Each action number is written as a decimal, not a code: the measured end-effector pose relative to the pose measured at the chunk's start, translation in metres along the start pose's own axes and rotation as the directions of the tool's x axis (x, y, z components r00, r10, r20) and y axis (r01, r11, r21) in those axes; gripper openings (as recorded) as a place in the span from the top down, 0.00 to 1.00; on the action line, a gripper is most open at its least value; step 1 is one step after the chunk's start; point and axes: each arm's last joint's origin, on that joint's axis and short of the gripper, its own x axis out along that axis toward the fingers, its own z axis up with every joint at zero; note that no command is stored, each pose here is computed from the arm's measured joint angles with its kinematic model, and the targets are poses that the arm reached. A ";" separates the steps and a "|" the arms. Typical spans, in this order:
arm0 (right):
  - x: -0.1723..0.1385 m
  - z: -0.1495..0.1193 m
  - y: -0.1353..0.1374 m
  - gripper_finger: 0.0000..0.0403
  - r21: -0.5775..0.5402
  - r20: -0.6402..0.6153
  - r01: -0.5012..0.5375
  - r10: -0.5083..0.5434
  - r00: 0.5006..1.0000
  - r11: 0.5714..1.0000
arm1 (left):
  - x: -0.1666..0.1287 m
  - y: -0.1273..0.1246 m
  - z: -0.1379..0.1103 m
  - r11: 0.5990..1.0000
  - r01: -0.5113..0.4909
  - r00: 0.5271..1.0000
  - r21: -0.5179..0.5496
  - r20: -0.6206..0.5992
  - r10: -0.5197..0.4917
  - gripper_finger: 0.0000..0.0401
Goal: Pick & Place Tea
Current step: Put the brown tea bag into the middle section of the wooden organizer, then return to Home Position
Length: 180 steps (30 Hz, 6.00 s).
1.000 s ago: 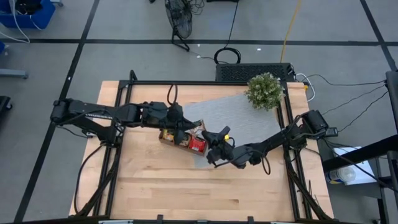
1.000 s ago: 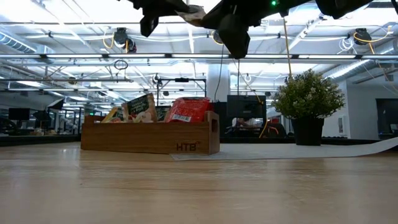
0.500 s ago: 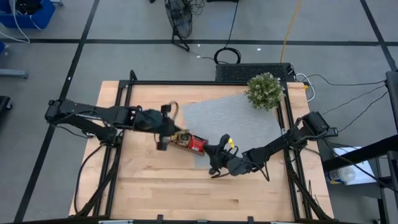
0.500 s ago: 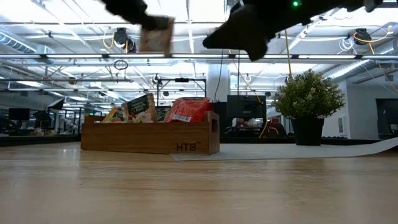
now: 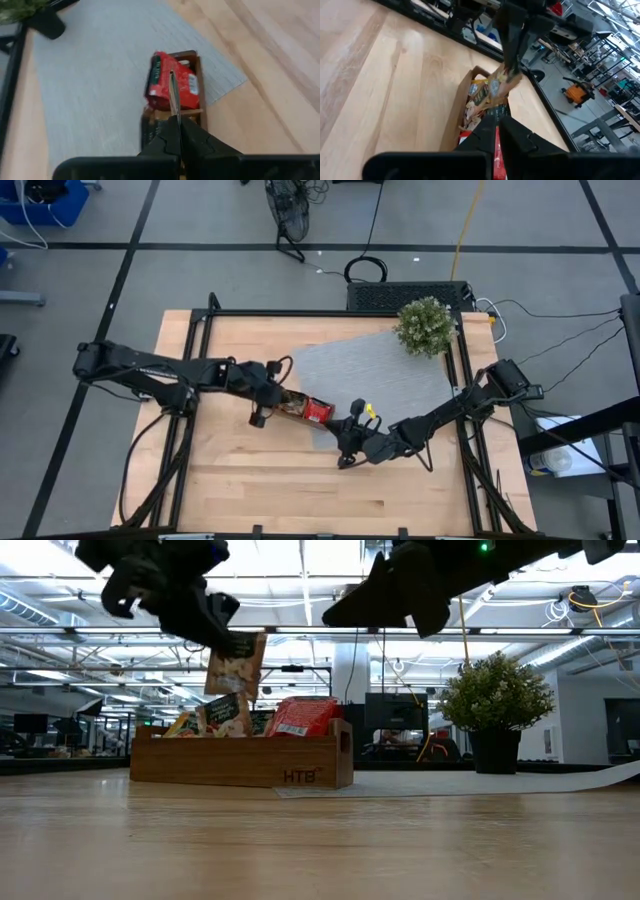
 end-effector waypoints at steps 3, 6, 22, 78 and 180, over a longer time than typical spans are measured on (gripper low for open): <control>0.000 -0.001 0.000 0.97 -0.008 -0.007 -0.002 0.002 1.000 1.000 | 0.006 -0.001 -0.010 1.000 0.016 0.999 0.012 0.038 -0.017 0.99; 0.000 -0.001 0.000 0.97 -0.008 -0.008 -0.002 0.002 1.000 1.000 | 0.010 0.001 -0.018 1.000 0.013 0.999 0.013 0.052 -0.014 1.00; 0.000 -0.001 0.000 0.98 -0.009 -0.009 -0.002 0.002 1.000 1.000 | 0.022 0.000 -0.055 0.998 0.054 0.988 -0.043 0.150 -0.048 0.99; -0.098 -0.052 -0.098 1.00 0.387 0.145 -0.068 0.012 0.989 0.920 | -0.142 -0.015 -0.048 0.953 0.112 0.863 -0.283 0.503 0.047 0.61; -0.149 -0.138 -0.129 0.99 0.534 0.319 -0.097 -0.094 0.943 0.840 | -0.072 -0.042 -0.142 0.830 -0.103 0.775 -0.548 0.479 0.413 0.61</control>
